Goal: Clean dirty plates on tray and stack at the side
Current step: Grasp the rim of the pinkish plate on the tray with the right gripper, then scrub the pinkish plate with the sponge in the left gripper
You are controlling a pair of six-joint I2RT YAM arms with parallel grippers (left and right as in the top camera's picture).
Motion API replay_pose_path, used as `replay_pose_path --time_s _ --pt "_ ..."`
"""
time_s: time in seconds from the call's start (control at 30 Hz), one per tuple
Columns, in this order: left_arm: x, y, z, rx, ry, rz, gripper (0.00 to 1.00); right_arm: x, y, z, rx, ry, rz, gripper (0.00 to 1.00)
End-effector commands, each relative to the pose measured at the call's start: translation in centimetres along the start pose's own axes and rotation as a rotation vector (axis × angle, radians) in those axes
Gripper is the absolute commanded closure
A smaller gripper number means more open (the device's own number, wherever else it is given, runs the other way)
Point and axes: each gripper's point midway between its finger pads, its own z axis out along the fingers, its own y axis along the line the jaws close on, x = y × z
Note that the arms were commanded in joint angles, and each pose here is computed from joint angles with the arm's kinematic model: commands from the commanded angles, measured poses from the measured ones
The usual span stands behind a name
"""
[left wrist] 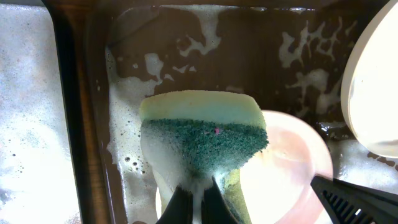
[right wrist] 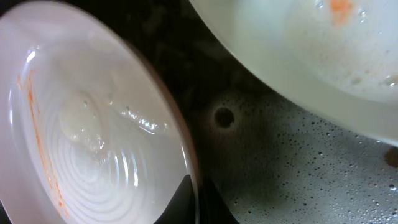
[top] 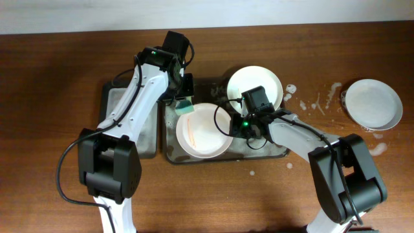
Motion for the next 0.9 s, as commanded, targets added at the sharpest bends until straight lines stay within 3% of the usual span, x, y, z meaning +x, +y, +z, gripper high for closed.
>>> replay_pose_path --time_s 0.0,0.23,0.43,0.63,0.87 --pt "1.0 -0.4 0.2 0.006 0.014 0.021 0.99 -0.4 0.2 0.1 -0.007 -0.004 0.024 0.96" --pt "4.3 -2.3 4.4 0.004 0.050 0.071 0.99 -0.6 0.3 0.1 -0.011 -0.010 0.024 0.96" --pt "6.8 -0.5 8.1 -0.065 0.060 0.029 0.99 -0.6 0.4 0.1 -0.013 -0.013 0.023 0.96" --pt "9.7 -2.3 9.0 -0.039 0.119 0.082 0.99 -0.8 -0.2 0.0 -0.002 -0.013 0.036 0.96" --pt "4.6 -1.2 8.9 -0.160 -0.124 0.089 0.99 -0.7 -0.7 -0.1 0.007 -0.007 0.051 0.96"
